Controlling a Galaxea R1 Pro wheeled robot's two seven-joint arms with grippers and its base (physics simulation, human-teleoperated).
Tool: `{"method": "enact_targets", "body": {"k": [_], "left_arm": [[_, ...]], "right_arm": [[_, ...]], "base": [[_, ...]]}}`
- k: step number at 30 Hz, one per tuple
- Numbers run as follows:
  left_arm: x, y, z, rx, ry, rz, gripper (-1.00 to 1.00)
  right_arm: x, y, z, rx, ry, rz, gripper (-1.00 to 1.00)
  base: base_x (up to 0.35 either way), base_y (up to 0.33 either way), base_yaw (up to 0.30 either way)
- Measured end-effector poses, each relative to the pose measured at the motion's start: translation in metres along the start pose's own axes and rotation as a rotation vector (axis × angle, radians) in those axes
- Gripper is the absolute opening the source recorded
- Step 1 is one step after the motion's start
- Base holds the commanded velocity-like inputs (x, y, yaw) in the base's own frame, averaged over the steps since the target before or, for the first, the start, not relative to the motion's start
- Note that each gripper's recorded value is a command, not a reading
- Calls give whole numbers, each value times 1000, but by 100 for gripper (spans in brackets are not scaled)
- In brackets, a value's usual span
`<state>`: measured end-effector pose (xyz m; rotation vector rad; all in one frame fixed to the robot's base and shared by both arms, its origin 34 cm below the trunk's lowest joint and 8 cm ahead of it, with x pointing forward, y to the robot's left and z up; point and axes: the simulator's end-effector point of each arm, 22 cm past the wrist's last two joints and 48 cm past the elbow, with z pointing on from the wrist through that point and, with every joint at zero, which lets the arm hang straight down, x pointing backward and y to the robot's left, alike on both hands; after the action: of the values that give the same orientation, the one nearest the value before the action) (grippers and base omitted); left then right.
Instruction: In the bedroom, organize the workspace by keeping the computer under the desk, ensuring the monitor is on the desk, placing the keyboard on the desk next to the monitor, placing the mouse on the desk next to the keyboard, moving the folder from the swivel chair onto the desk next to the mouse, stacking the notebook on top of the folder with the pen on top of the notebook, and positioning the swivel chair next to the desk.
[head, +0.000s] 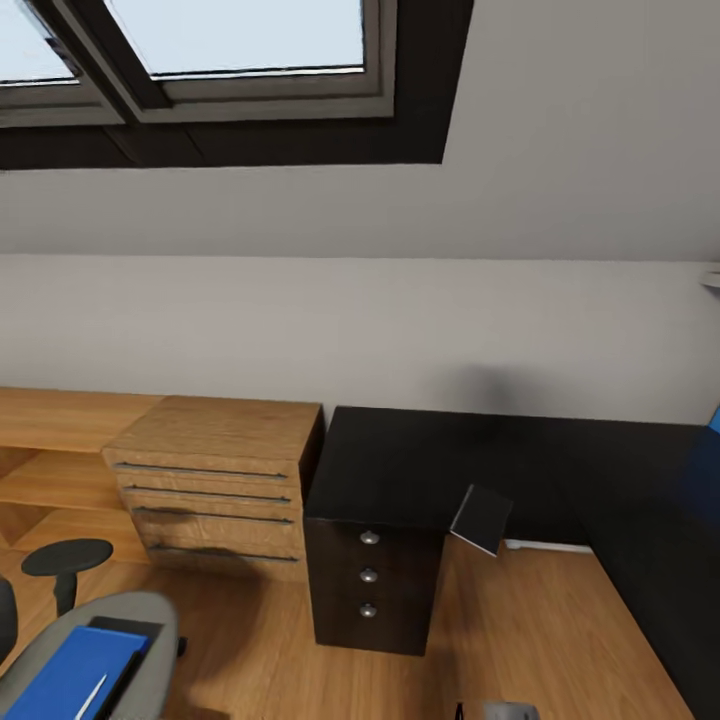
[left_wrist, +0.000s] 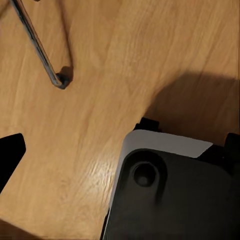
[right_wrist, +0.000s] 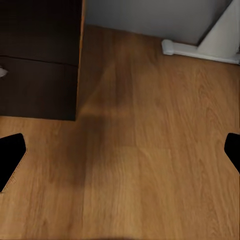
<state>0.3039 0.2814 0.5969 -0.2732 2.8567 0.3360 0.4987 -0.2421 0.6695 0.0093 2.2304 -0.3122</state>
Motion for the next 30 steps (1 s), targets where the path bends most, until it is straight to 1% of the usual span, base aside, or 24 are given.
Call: {"method": "enact_targets", "body": {"k": [1,2,3,4,5,6,7,9,10,14,16,22,25,27,28,30], "left_arm": [[-1,-5,1,28,-13,-5,100],[-5,-11,2,55,-38,-16,100],[-14,-15,2,81,-93,-36,100],[-17,-15,2,85,-112,-42,100],[-22,-14,2,88,-148,-51,100],[-25,-13,2,88,-169,-59,100],[-31,-11,1,88,-208,-73,100],[-37,-9,0,88,-248,-87,100],[-44,-7,-2,87,-285,-100,100],[-61,-3,-8,85,-376,-135,100],[-65,-2,-9,84,-400,-144,100],[-66,6,-11,70,-444,-154,100],[-70,11,-15,61,-490,-167,100],[-72,13,-16,58,-508,-172,100],[-78,15,-21,56,-550,-187,100],[-84,19,-26,51,-597,-202,100]], "right_arm": [[0,0,0,1,0,0,100],[0,0,0,0,0,-1,100],[0,0,0,1,0,0,100],[0,0,0,0,0,-1,100],[0,0,0,0,0,-1,100],[0,0,0,0,0,-1,100],[0,0,0,0,0,-1,100],[0,0,0,0,-1,-1,100],[0,0,0,0,-1,-1,100],[0,0,0,0,-1,-1,100],[0,0,0,0,-2,-2,100],[0,0,0,-1,-3,-2,100],[-1,0,0,-2,-3,-2,100],[-1,0,0,-1,-3,-2,100],[-1,0,0,-2,-3,-3,100],[-1,1,0,-2,-4,-2,100]], "base": [[0,0,286],[0,0,286],[0,0,286],[0,0,286],[0,0,286],[0,0,286],[0,0,286],[0,0,286],[0,0,286],[0,0,286],[0,0,286],[0,0,285],[0,0,286],[0,0,286],[0,0,286],[0,0,286]]}}
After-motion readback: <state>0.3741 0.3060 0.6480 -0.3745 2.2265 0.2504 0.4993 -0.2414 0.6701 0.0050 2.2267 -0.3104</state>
